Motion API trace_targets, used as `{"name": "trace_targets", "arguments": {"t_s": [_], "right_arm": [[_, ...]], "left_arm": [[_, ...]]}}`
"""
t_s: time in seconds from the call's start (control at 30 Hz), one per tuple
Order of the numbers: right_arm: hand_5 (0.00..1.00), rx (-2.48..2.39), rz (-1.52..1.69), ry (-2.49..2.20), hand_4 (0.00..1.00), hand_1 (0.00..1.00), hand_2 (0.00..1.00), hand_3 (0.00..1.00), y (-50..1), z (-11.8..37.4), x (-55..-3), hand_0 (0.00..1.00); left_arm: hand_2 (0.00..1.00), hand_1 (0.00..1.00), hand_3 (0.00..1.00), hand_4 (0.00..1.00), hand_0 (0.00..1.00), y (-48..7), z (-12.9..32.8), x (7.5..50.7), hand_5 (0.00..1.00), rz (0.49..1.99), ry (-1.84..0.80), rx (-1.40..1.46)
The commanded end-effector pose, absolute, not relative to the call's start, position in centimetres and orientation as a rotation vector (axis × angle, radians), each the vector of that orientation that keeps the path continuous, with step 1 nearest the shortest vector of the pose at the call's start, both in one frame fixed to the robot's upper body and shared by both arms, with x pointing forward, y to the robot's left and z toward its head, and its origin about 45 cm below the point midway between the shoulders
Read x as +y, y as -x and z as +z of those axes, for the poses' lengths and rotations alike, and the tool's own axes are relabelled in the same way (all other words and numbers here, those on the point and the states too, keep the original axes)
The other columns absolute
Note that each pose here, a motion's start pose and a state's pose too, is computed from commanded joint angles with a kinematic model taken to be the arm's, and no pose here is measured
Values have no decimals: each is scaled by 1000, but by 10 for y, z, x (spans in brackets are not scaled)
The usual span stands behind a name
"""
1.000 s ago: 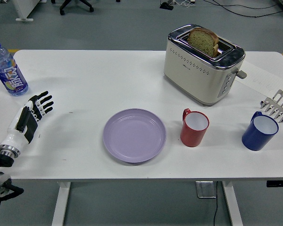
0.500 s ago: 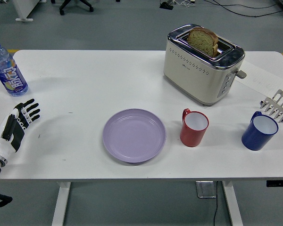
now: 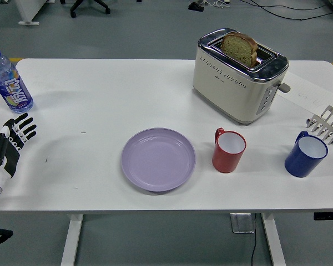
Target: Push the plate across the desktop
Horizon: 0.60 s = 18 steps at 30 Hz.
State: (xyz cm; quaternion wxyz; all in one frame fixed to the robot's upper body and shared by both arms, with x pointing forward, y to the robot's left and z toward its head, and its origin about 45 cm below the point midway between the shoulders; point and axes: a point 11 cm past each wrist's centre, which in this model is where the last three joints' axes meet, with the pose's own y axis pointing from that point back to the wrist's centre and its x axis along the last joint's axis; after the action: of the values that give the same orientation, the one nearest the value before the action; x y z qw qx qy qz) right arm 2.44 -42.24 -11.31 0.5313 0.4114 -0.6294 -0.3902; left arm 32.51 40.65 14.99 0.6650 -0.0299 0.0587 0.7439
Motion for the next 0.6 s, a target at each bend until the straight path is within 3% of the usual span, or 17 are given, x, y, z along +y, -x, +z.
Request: {"name": "trace_targets", "arguments": {"t_s": [0.6], "right_arm": [[377,-1510,-920,-983,159,553,653,638,-28,-112,-425,610]], "left_arm": [[812,817,817,507,820,-326,155,407,998,1682,99,150]]}}
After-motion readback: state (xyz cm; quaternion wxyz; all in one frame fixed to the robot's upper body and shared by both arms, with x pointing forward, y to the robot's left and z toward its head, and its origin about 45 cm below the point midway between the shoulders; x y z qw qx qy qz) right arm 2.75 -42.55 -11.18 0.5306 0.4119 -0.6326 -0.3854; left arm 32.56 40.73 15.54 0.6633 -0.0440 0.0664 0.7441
